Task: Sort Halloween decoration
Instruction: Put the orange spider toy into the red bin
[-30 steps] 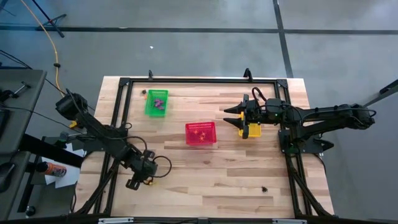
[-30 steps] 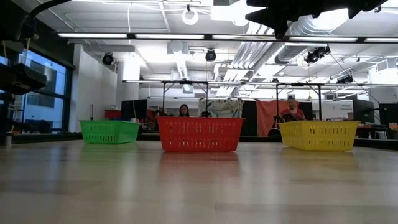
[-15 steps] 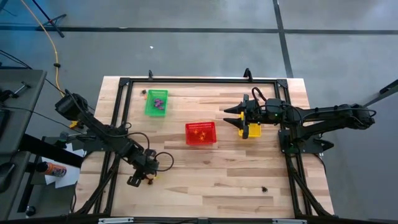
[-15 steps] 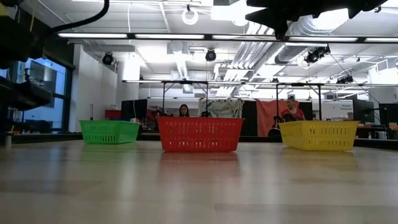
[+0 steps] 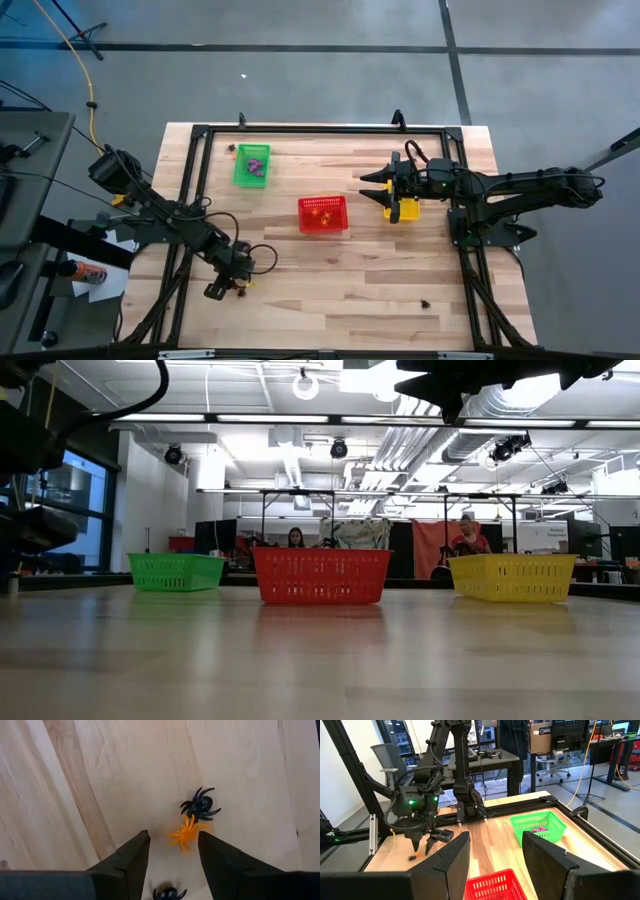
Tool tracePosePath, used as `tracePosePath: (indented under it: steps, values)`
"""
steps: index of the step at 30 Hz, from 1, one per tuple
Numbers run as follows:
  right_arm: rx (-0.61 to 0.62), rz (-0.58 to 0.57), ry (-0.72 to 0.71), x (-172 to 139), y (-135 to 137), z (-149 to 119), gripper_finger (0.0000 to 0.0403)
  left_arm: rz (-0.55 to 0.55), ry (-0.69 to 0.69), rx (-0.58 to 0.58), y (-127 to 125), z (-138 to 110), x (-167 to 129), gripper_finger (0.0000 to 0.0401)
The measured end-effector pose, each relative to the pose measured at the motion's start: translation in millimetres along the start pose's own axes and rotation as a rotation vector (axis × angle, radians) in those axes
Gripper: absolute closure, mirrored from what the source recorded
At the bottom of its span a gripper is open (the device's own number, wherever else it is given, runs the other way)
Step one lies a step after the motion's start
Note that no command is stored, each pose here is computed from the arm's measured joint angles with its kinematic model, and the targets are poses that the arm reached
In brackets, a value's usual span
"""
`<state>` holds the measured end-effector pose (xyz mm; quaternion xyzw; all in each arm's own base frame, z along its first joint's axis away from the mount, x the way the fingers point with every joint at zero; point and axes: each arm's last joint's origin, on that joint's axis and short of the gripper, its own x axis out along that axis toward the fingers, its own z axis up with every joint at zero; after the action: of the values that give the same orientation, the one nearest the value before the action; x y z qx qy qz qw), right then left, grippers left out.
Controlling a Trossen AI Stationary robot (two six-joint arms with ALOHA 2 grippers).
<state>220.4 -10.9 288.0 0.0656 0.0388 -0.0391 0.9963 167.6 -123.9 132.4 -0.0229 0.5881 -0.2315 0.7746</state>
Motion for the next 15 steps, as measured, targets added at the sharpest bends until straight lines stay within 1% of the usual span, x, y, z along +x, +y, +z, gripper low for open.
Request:
tracePosePath:
  steps: [8, 15]
  values:
    - [0.000, 0.000, 0.000, 0.0, 0.0, 0.0, 0.0226, -0.011, -0.025, -0.024, -0.5, -3.8, 4.0, 0.0243]
    - [0.000, 0.000, 0.000, 0.0, 0.0, 0.0, 0.0226, 0.011, -0.024, 0.034, -6.3, -7.0, 5.6, 0.0243]
